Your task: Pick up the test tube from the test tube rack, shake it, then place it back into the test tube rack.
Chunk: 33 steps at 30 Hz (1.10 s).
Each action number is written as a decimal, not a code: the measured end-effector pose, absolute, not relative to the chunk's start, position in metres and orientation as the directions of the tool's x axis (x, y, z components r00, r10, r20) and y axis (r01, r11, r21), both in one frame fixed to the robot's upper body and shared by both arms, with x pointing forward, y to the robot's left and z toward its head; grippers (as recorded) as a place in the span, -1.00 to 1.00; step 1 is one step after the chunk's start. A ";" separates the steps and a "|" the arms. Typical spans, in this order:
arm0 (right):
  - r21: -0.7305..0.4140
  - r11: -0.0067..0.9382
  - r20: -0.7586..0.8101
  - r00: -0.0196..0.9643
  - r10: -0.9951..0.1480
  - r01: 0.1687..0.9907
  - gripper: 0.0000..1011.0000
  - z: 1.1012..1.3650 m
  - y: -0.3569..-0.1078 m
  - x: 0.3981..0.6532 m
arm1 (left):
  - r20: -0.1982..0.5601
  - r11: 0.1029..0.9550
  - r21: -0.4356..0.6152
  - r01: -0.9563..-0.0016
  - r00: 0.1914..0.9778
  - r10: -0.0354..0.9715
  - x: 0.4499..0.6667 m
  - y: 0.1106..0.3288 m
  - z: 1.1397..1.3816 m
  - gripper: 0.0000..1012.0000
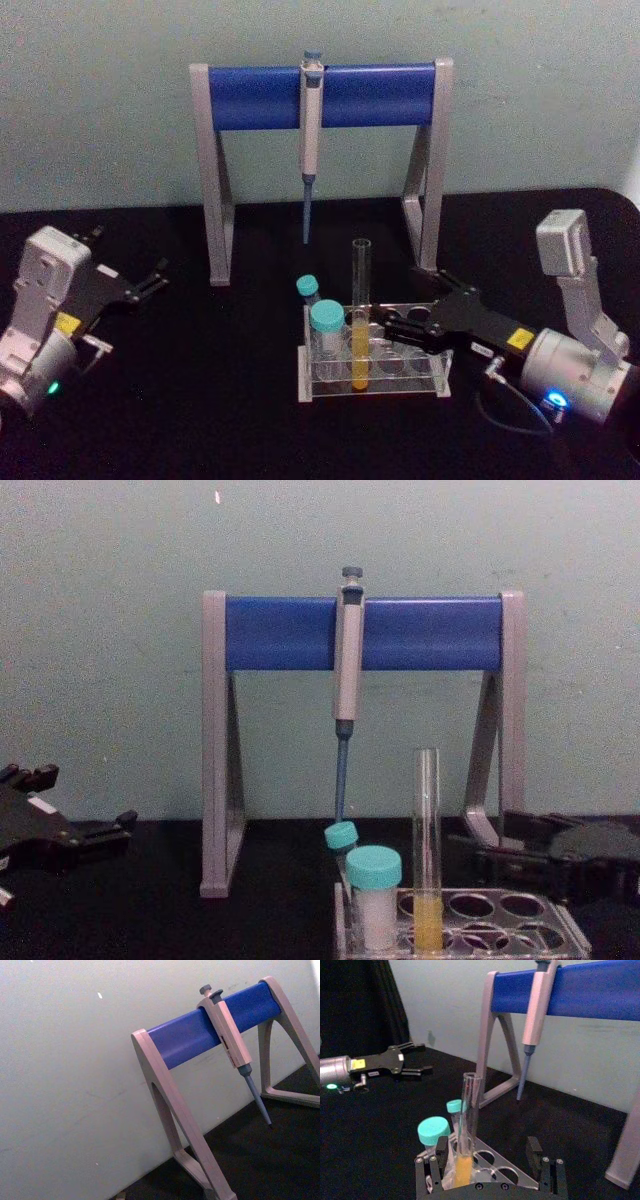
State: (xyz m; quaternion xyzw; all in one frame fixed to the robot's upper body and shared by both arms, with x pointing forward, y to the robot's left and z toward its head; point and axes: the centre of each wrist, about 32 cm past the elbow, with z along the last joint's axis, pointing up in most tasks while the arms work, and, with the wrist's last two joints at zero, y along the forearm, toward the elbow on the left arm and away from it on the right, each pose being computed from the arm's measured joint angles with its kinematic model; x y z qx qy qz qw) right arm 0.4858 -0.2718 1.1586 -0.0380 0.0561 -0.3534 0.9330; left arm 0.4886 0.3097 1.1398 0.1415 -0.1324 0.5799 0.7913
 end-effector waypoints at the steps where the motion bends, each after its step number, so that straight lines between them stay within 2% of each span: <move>1: -0.111 0.755 -0.084 0.751 -0.655 0.646 0.98 1.159 -0.270 0.489 | 0.374 0.287 0.070 -0.955 0.292 0.880 0.489 0.310 1.140 0.98; 16: -0.095 0.803 -0.148 0.789 -0.596 0.588 0.98 1.162 -0.256 0.518 | 0.374 0.287 0.070 -0.955 0.292 0.880 0.489 0.310 1.140 0.98; 33: -0.104 0.822 -0.164 0.806 -0.569 0.560 0.98 1.163 -0.250 0.529 | 0.374 0.287 0.070 -0.955 0.292 0.880 0.489 0.310 1.140 0.98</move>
